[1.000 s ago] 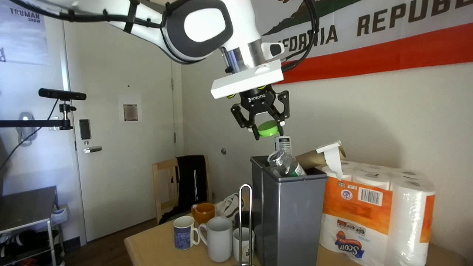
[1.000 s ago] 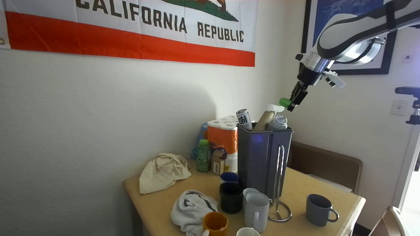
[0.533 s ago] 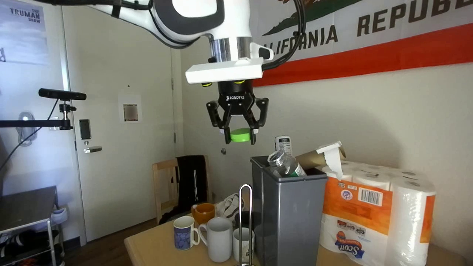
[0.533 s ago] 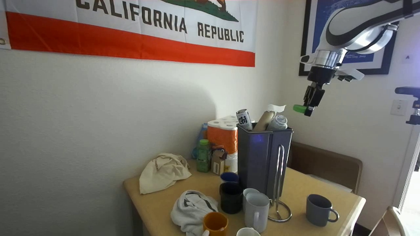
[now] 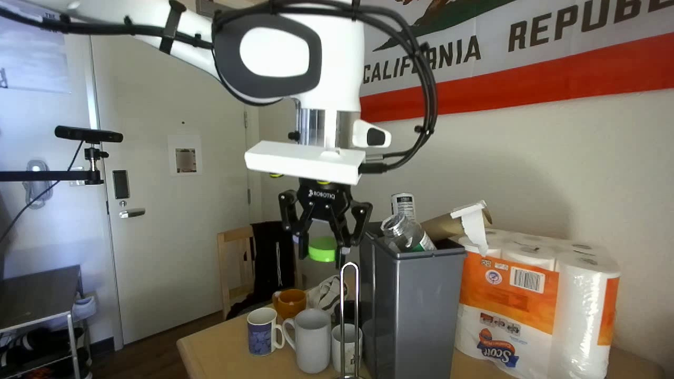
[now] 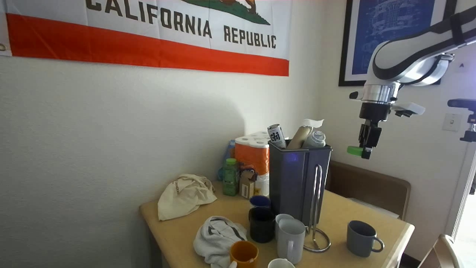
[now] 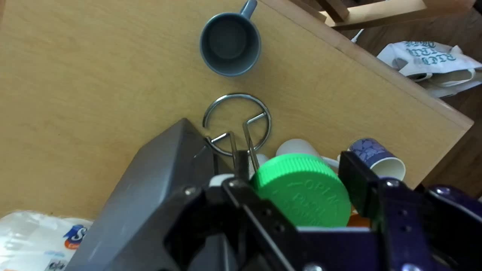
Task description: Move the gray bin to the middle of the table then take the green lid off the jar
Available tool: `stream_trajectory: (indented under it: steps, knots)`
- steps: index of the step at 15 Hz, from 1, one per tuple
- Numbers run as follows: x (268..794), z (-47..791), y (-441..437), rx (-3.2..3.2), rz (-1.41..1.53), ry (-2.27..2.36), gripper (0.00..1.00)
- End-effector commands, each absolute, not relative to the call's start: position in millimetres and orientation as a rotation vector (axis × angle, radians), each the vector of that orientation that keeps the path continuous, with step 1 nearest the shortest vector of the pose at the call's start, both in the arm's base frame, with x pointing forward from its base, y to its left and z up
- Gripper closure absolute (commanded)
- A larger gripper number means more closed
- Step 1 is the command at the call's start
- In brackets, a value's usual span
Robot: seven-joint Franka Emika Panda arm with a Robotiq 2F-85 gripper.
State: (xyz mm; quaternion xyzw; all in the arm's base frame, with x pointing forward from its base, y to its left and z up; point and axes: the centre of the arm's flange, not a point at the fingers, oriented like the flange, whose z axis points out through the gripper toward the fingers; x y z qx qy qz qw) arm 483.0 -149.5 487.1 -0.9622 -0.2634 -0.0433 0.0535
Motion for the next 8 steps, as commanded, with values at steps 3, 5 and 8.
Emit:
stream_trajectory:
  steps: [3,5,8]
  knots:
    - [456.1,394.3,-131.7,-2.875,-0.186,-0.822,0.63]
    - [445.9,358.2,-119.7,-2.848,-0.175,-0.846,0.63]
    - [428.5,307.1,-98.6,-2.797,-0.145,-0.892,0.63]
